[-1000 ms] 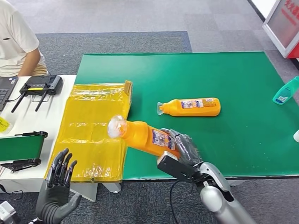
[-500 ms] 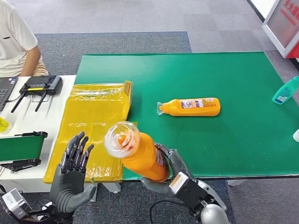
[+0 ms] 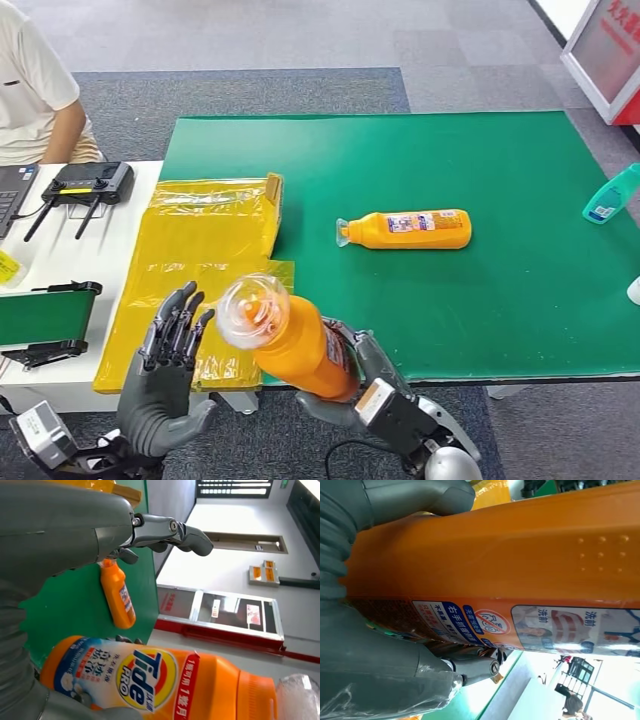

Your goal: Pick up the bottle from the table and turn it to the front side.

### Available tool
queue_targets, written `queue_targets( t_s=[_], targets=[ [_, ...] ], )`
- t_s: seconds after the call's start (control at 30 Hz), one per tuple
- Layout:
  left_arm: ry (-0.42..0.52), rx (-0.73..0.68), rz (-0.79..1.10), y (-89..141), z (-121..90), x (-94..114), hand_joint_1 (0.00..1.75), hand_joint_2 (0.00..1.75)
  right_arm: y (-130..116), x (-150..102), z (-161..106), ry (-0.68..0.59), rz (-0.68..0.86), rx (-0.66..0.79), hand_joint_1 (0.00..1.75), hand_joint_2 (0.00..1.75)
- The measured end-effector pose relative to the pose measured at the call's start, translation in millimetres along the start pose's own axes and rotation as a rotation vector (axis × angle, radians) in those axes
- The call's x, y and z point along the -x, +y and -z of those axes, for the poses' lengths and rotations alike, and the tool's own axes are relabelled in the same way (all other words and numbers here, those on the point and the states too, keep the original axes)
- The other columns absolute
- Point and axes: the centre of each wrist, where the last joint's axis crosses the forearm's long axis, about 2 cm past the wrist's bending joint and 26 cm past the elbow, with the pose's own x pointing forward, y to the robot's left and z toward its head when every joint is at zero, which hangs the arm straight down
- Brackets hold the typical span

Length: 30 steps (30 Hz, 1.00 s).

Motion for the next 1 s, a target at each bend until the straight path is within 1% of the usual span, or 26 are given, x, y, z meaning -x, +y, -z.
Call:
queue_targets(
  t_s=[0.2, 0.5, 0.73, 0.93, 1.0],
  targets=[
    [0.0, 0.107, -0.064, -2.3, 17.1, -0.5, 0.0, 1.75, 6.9, 3.0, 7.0, -0.02, -0.042, -0.049, 1.75, 1.75],
    [0.015, 0.202, -0.137, -9.0, 37.4, 6.6, 0.0, 1.75, 19.4, 6.3, 12.0, -0.041, -0.035, -0.099, 1.75, 1.75],
    [0.04, 0.225, -0.14, -11.0, 42.4, 12.0, 0.0, 1.75, 25.2, 8.2, 13.4, -0.044, -0.021, -0.122, 1.75, 1.75],
    [0.06, 0.252, -0.105, -15.3, 45.9, 14.6, 0.0, 1.75, 28.3, 10.2, 13.7, -0.042, -0.011, -0.135, 1.75, 1.75],
    [0.061, 0.265, -0.104, -17.5, 45.9, 14.9, 0.03, 1.75, 28.8, 10.4, 13.2, -0.043, -0.01, -0.136, 1.75, 1.75]
  ],
)
